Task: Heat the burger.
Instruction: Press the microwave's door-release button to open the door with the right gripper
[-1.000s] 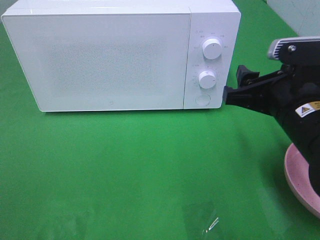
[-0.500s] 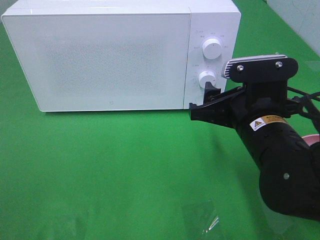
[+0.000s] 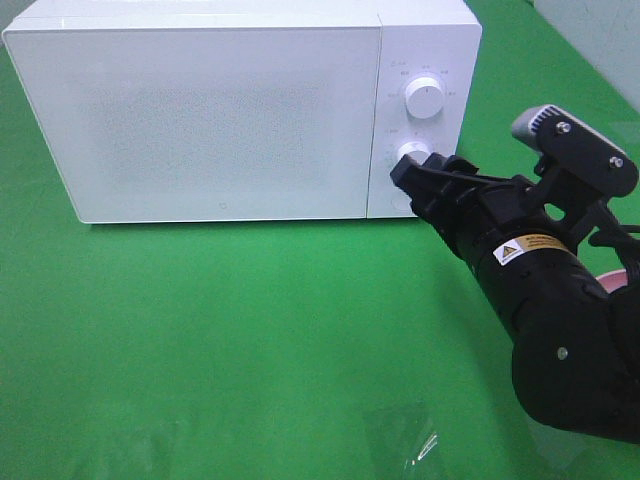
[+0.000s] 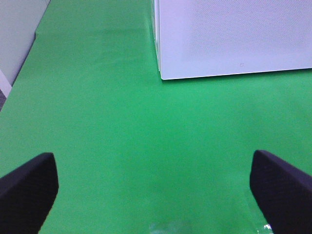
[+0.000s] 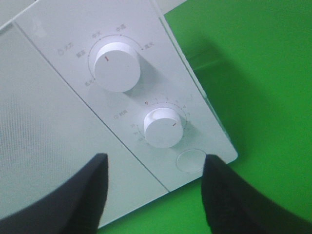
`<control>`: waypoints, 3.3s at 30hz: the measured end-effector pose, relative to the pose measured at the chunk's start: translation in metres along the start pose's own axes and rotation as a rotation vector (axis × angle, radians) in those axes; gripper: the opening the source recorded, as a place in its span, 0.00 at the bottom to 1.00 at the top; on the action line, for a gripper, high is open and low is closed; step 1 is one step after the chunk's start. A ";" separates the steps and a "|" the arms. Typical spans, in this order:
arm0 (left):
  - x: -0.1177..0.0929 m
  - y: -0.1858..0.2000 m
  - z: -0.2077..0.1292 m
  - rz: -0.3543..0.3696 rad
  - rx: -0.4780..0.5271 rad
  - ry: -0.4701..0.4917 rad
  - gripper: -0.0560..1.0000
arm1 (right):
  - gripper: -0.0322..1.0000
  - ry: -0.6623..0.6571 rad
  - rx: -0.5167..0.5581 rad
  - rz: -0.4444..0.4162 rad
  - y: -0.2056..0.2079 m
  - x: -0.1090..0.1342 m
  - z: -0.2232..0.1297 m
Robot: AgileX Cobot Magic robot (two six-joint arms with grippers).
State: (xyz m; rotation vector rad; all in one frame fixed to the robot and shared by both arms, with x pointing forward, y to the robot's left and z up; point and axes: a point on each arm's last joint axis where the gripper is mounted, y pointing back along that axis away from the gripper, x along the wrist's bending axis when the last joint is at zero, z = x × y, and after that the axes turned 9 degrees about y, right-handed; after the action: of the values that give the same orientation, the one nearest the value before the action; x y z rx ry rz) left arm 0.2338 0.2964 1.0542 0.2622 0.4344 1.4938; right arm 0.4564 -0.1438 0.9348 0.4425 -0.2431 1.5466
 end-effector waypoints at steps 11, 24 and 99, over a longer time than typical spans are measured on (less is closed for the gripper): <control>0.000 0.000 0.000 0.000 0.000 0.000 0.99 | 0.16 -0.500 0.009 -0.004 0.000 0.000 -0.001; 0.000 0.000 0.000 0.000 0.000 0.000 0.99 | 0.05 -0.824 0.170 -0.127 -0.002 -0.007 -0.017; 0.000 0.000 0.000 0.000 0.000 0.000 0.99 | 0.05 -0.965 0.194 -0.164 -0.128 -0.030 -0.053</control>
State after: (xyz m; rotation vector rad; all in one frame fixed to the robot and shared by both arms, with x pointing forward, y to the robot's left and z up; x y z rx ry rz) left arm 0.2338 0.2964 1.0542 0.2622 0.4344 1.4938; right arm 0.5760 -0.1448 0.8592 1.3168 -0.7766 1.0974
